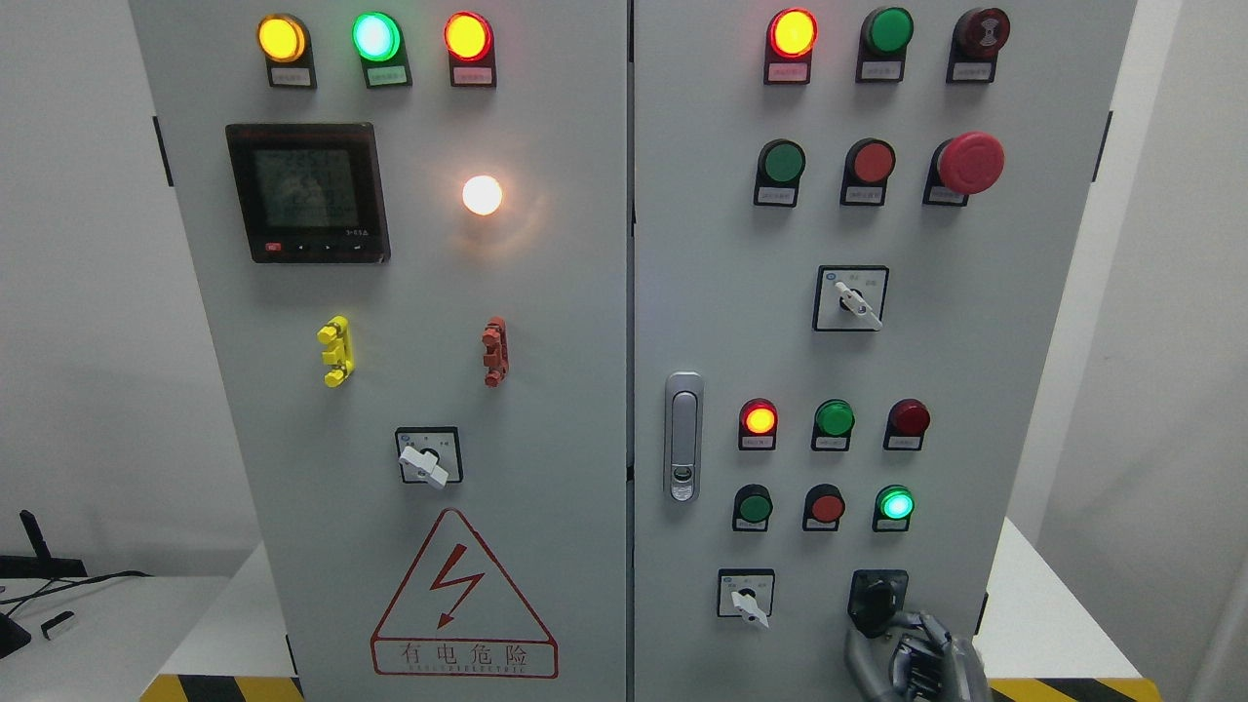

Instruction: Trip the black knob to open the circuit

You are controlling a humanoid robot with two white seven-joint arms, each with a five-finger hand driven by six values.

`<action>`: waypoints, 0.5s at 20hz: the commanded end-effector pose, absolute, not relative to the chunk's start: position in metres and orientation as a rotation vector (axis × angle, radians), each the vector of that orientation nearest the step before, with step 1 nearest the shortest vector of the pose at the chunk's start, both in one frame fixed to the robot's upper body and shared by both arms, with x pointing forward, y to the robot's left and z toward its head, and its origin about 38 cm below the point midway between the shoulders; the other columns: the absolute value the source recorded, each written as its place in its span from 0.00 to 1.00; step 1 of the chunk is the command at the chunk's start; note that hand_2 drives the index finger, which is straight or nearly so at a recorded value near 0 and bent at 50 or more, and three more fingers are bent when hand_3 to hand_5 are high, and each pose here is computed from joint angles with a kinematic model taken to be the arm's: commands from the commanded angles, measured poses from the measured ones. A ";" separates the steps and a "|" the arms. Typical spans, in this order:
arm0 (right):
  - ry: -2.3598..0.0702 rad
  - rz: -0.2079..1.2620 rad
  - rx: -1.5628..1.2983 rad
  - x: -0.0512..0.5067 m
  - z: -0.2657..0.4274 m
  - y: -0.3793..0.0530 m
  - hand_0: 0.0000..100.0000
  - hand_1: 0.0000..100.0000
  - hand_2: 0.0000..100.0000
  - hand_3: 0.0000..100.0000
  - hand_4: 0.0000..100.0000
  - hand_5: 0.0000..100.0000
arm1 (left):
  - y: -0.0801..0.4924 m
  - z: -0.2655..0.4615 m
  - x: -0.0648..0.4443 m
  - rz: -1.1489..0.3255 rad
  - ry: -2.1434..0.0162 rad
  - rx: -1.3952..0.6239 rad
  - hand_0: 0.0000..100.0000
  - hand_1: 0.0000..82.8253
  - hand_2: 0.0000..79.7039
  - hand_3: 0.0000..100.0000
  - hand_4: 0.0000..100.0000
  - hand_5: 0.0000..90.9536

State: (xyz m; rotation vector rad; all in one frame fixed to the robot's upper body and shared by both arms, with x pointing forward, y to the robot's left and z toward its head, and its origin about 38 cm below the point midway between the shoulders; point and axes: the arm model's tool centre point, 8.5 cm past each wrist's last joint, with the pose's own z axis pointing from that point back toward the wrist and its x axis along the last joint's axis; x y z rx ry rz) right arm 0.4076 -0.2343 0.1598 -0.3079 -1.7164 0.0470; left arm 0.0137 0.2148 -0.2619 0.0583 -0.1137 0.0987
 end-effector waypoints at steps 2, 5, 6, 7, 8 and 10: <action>-1.707 0.017 -0.336 0.407 0.159 -0.248 0.39 0.73 0.49 0.99 1.00 1.00 | 0.215 -0.262 0.014 0.103 -0.114 0.059 0.12 0.47 0.00 0.00 0.00 0.00; -1.706 0.016 -0.337 0.407 0.159 -0.248 0.39 0.73 0.49 0.99 1.00 1.00 | 0.215 -0.262 0.014 0.103 -0.114 0.059 0.12 0.47 0.00 0.00 0.00 0.00; -1.705 0.015 -0.338 0.407 0.159 -0.249 0.39 0.73 0.49 1.00 1.00 1.00 | 0.216 -0.262 0.014 0.103 -0.114 0.060 0.12 0.47 0.00 0.00 0.00 0.00; -1.705 0.015 -0.338 0.407 0.159 -0.249 0.39 0.73 0.49 1.00 1.00 1.00 | 0.216 -0.262 0.014 0.103 -0.114 0.060 0.12 0.47 0.00 0.00 0.00 0.00; -1.705 0.015 -0.338 0.407 0.159 -0.249 0.39 0.73 0.49 1.00 1.00 1.00 | 0.216 -0.262 0.014 0.103 -0.114 0.060 0.12 0.47 0.00 0.00 0.00 0.00; -1.705 0.015 -0.338 0.407 0.159 -0.249 0.39 0.73 0.49 1.00 1.00 1.00 | 0.215 -0.262 0.014 0.103 -0.114 0.059 0.12 0.47 0.00 0.00 0.00 0.00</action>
